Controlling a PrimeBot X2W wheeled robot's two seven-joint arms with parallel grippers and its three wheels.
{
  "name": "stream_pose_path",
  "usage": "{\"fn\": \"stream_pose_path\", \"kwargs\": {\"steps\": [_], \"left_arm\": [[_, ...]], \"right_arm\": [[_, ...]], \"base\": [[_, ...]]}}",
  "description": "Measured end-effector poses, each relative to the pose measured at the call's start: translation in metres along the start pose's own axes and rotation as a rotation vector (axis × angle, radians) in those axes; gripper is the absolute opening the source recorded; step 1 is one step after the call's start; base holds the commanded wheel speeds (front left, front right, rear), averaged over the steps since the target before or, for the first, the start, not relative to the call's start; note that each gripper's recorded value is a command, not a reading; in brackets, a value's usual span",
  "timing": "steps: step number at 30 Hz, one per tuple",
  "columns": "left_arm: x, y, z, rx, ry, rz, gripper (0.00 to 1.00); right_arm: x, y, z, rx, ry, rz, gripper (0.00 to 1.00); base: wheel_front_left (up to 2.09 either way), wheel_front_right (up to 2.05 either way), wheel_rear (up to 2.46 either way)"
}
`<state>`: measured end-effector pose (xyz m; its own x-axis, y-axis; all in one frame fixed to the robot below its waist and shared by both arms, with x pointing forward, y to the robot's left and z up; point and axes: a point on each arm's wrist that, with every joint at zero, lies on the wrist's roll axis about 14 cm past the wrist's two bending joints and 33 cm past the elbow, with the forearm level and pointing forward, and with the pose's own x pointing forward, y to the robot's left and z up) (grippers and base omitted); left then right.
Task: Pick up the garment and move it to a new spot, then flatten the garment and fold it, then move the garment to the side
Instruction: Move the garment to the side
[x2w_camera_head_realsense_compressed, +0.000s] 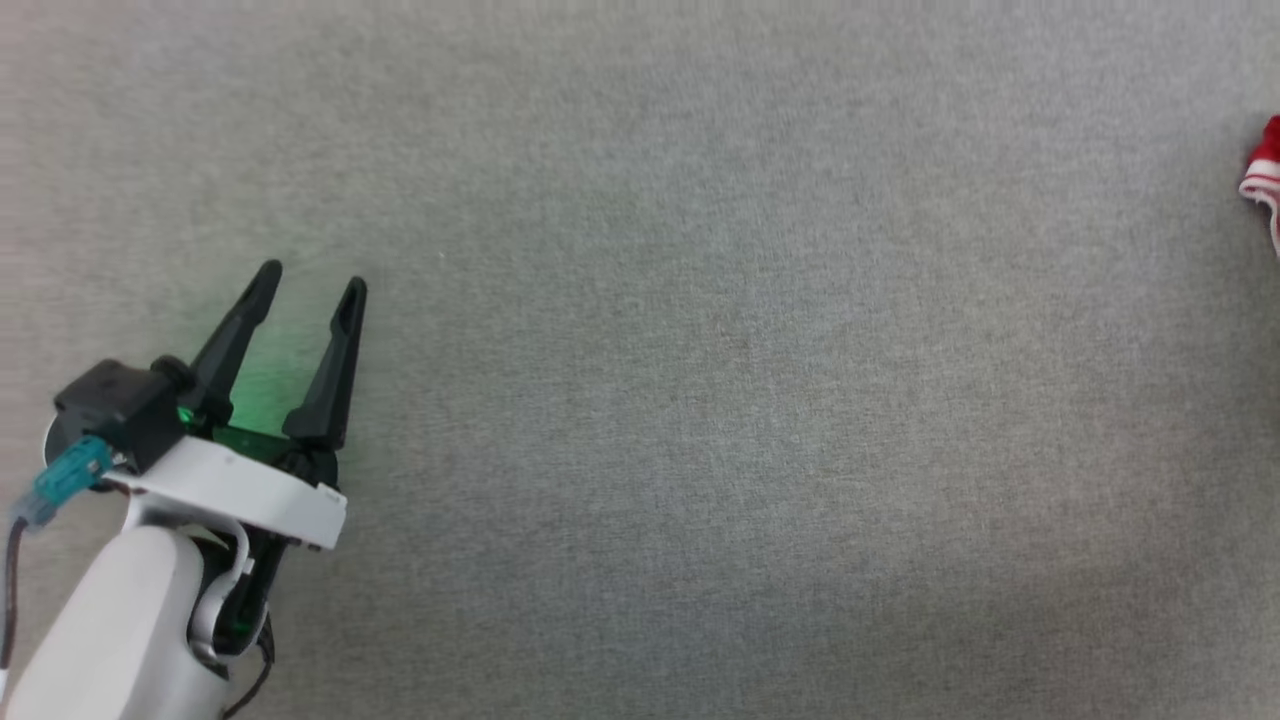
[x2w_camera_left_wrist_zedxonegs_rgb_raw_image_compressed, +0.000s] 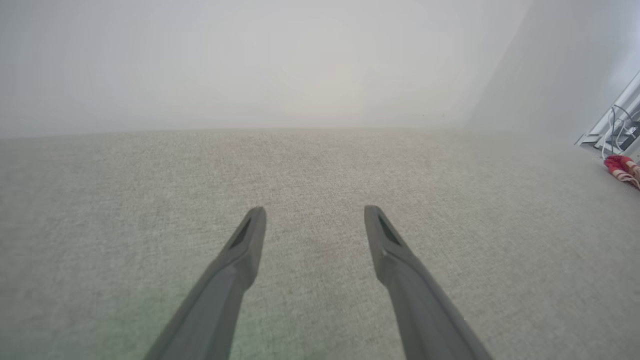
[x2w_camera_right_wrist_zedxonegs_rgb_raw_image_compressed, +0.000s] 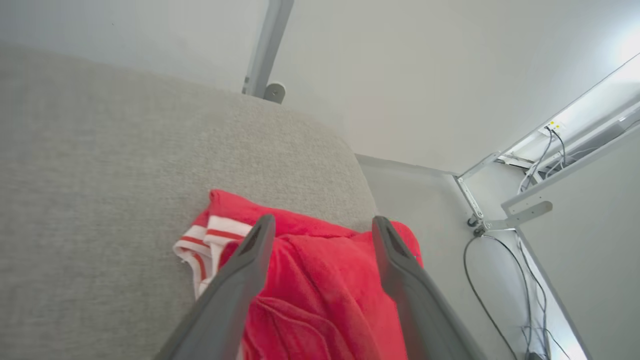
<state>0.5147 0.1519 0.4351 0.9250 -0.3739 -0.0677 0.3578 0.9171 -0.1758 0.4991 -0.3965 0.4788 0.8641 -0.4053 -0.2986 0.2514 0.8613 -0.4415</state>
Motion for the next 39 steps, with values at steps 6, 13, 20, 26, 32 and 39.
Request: {"fn": "stream_pose_path", "kwargs": {"steps": [6,13,20,26,32,39], "left_arm": [[-0.022,0.006,0.019,0.007,-0.037,0.058,1.00],[-0.060,0.021,0.040,0.027,-0.074,0.147,1.00],[-0.102,0.039,0.059,0.047,-0.111,0.246,1.00],[-0.138,0.046,0.068,0.058,-0.137,0.311,1.00],[-0.170,0.050,0.072,0.069,-0.153,0.359,1.00],[-0.197,0.050,0.069,0.082,-0.152,0.388,1.00]], "right_arm": [[-0.018,0.040,0.015,0.074,-0.121,0.093,1.00],[-0.047,0.070,0.038,0.145,-0.263,0.193,1.00],[-0.080,0.089,0.051,0.199,-0.361,0.276,1.00],[-0.109,0.102,0.056,0.228,-0.419,0.336,1.00],[-0.133,0.105,0.059,0.244,-0.468,0.361,1.00],[-0.159,0.113,0.052,0.264,-0.495,0.389,1.00]], "base": [[0.00,0.00,0.00],[0.00,0.00,0.00],[0.00,0.00,0.00],[0.00,0.00,0.00],[0.00,0.00,0.00],[0.00,0.00,0.00]]}}
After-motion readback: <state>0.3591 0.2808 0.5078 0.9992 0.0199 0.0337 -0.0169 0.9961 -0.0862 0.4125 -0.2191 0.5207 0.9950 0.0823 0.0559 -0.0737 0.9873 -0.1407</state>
